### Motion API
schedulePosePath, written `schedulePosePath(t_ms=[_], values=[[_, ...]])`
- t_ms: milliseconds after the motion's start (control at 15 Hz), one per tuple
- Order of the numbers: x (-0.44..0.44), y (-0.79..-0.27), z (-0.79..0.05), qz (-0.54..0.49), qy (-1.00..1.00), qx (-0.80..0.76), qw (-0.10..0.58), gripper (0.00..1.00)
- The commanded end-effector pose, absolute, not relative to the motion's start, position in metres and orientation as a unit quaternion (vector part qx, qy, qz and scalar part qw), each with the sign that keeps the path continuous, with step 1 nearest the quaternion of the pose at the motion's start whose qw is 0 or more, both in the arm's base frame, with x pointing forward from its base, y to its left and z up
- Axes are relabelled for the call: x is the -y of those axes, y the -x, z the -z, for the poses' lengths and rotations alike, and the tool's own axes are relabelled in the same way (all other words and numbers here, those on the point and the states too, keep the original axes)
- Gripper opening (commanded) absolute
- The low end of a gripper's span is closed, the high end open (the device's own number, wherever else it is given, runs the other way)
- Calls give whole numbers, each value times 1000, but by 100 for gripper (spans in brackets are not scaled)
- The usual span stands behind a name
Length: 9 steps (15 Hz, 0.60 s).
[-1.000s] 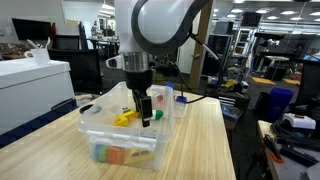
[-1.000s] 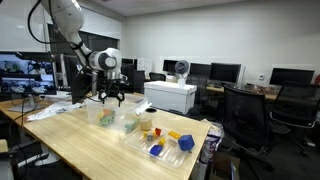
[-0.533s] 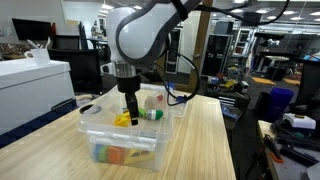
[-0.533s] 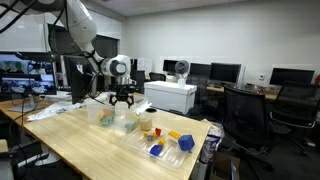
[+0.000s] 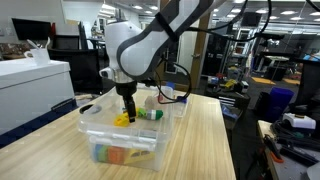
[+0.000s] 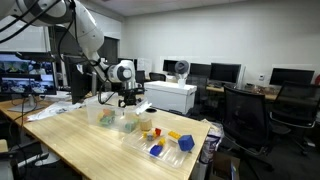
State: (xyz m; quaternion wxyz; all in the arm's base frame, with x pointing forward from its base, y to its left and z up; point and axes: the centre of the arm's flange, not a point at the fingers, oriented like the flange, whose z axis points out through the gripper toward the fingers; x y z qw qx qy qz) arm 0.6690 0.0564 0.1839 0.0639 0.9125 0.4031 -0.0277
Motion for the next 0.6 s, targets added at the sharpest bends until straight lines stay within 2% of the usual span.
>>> schedulePosePath(t_ms=[0,200,333,467,533], values=[[-48,-679,-165,32,-903,-422,68,100],[-39,-687,-155,35,-905,-417,72,100],[-37,-686,-160,26,-905,-419,72,66],[-42,-679,-169,15,-904,-421,67,37],[-44,-676,-171,11,-904,-423,65,28]])
